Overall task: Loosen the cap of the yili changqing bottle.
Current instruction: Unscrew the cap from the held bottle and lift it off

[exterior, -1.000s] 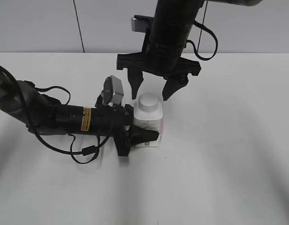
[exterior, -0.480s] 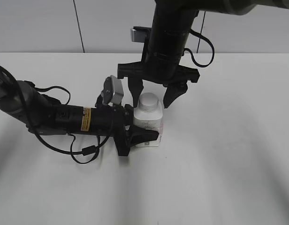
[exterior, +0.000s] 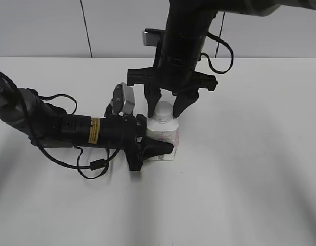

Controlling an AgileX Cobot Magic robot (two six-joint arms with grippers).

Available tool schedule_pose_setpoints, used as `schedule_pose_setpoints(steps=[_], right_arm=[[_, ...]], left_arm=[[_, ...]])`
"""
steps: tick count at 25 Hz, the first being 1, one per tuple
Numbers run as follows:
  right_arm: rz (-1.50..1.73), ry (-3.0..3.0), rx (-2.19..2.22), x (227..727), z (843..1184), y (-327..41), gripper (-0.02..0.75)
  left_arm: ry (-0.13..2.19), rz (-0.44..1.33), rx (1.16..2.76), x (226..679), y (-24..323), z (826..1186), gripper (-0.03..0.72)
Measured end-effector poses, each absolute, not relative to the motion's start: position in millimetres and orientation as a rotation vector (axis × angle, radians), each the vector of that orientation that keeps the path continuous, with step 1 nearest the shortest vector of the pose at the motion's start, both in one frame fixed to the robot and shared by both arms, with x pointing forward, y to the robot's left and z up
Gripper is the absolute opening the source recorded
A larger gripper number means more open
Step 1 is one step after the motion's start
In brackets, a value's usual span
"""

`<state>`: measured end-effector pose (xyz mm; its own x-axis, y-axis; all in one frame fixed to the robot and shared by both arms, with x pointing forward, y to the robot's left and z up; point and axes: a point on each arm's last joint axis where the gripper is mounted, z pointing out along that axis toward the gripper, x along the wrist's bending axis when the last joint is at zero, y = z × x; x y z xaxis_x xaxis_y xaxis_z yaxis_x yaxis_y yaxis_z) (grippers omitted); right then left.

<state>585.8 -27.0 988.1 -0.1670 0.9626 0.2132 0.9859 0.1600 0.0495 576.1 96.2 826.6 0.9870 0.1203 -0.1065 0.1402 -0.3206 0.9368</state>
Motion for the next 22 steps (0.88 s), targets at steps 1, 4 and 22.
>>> schedule_pose_setpoints(steps=[1, 4, 22], right_arm=[[-0.266, -2.289, -1.937, 585.8, 988.1, -27.0, 0.402], [-0.267, -2.29, -1.935, 585.6, 988.1, -26.6, 0.398], [-0.327, -2.927, -0.945, 586.1, 988.5, -26.9, 0.398]], left_arm=[[0.188, -0.02, 1.901, 576.1, 96.2, 826.6, 0.368], [0.188, -0.02, 1.901, 576.1, 96.2, 826.6, 0.368], [0.181, -0.02, 1.904, 575.7, 96.0, 826.4, 0.367]])
